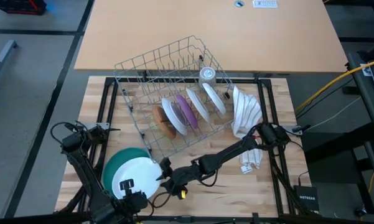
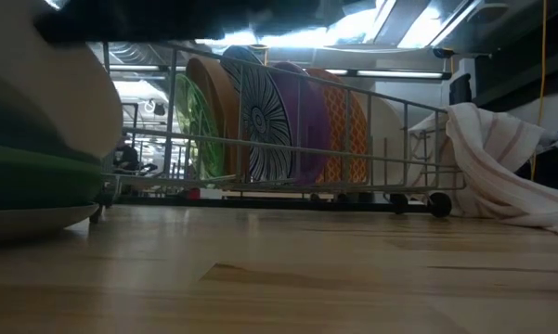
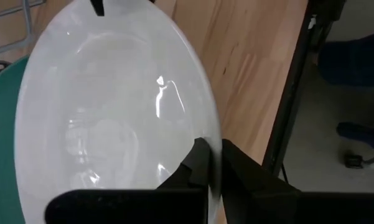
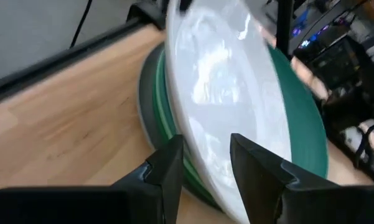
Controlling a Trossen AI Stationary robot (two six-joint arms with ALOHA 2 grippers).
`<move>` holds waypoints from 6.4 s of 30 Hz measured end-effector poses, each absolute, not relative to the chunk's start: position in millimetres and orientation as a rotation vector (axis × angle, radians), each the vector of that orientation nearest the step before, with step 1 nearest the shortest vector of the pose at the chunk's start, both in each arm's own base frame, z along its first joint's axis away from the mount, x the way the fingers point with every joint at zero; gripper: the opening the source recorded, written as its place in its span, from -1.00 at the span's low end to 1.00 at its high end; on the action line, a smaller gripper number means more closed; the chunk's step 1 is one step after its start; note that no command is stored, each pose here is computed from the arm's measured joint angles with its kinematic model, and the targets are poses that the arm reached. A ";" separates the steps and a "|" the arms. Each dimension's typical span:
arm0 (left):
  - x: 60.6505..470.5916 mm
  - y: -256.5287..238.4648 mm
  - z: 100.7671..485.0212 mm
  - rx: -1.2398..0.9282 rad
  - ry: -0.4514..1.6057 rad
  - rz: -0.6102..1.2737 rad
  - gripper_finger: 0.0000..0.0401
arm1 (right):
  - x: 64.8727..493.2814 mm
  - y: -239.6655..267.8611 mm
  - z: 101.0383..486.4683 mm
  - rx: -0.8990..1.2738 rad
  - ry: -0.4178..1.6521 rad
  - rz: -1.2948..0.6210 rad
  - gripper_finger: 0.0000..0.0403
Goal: Sort dishes
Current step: Put the white plate into the dish rack
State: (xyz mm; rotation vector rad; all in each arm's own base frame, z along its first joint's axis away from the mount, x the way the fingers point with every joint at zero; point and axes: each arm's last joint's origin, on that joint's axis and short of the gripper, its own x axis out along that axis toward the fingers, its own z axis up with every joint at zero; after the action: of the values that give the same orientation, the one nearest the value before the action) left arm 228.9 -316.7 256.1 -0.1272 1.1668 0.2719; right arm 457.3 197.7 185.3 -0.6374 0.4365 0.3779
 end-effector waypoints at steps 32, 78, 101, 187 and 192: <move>233.2 -318.7 260.0 -0.047 1.172 0.166 -0.62 | 462.1 209.6 175.9 -0.772 0.510 0.497 -0.85; 235.2 -308.0 256.9 0.049 1.290 0.135 -0.98 | 459.9 226.2 203.3 -0.770 0.536 0.421 -0.40; 219.9 -322.7 293.1 -0.101 1.143 0.217 -1.00 | 427.0 277.3 263.6 -1.182 0.557 -0.141 -0.22; 160.5 -0.7 348.0 -0.595 -0.495 1.321 -1.00 | 300.7 -131.0 416.2 -0.362 0.685 -0.046 -0.22; 168.3 -10.1 351.2 -0.622 -0.493 1.273 -1.00 | 300.7 -130.8 415.8 -0.361 0.686 -0.045 -0.22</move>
State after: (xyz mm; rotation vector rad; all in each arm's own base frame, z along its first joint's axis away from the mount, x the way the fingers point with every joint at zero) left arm 168.3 -10.1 351.2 -0.6215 -0.4930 1.2732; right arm 300.7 -130.8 415.8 -0.3606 0.6864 -0.0453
